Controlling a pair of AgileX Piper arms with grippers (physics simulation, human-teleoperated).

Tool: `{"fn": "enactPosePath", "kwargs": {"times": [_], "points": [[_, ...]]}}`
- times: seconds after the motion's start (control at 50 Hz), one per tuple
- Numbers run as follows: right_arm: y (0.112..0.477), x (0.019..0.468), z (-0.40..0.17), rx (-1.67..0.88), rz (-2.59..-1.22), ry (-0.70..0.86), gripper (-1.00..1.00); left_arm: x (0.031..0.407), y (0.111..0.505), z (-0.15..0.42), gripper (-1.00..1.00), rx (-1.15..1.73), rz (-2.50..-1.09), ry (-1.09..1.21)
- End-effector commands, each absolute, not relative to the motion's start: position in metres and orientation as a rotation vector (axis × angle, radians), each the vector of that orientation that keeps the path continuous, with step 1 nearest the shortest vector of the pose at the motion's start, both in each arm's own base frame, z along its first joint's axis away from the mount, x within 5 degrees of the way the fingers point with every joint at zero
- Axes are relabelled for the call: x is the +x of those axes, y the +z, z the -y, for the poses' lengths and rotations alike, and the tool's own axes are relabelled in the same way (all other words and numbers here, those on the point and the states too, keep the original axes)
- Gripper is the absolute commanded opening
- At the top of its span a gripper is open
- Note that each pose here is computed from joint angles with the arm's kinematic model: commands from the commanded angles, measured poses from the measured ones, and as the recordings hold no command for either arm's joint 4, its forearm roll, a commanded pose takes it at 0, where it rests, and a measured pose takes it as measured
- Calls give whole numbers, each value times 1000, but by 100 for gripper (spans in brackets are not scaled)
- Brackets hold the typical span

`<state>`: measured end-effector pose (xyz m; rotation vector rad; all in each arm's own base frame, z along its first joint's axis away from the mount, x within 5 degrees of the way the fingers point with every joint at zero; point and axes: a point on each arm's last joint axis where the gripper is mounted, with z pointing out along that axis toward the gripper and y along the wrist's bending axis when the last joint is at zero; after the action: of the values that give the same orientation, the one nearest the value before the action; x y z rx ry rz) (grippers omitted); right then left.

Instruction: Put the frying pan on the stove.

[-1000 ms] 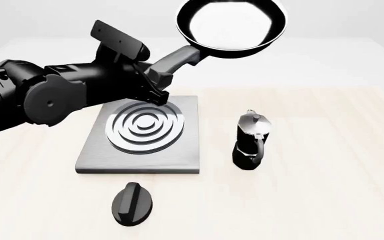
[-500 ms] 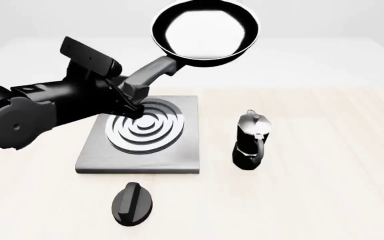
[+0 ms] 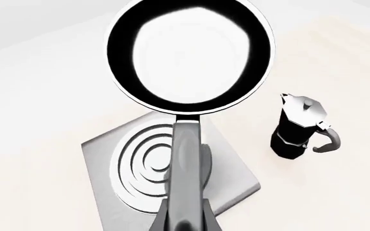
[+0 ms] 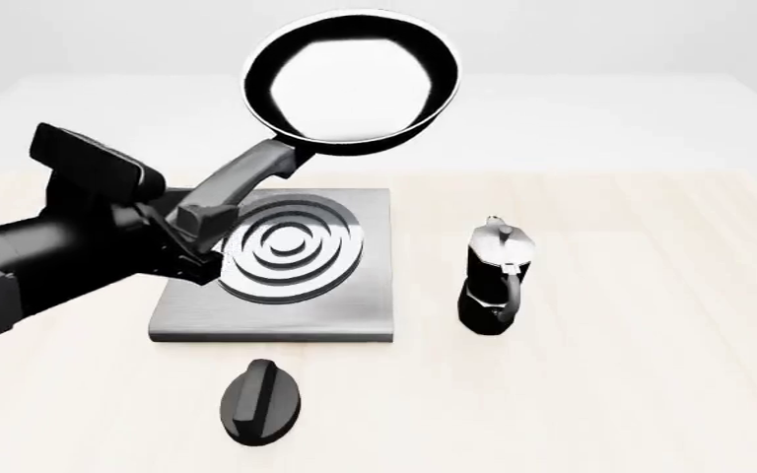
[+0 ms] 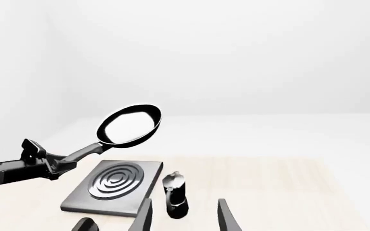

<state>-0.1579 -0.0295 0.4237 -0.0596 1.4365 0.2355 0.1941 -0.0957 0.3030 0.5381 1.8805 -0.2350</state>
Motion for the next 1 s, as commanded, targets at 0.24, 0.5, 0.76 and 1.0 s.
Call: {"fn": "enactPosePath", "kwargs": {"times": [0.24,0.5,0.76,1.0], "points": [[423,-157,30,-64,-1438,232,100,161,289,69,-100,461,-1876,-219],[424,-157,30,-67,-1437,231,100,147,280,59,-100,444,-1897,-202],[424,-158,30,-68,-1435,231,100,138,268,53,-100,430,-1918,-193],[424,-158,30,-68,-1435,232,100,132,255,49,-100,412,-1937,-192]]}}
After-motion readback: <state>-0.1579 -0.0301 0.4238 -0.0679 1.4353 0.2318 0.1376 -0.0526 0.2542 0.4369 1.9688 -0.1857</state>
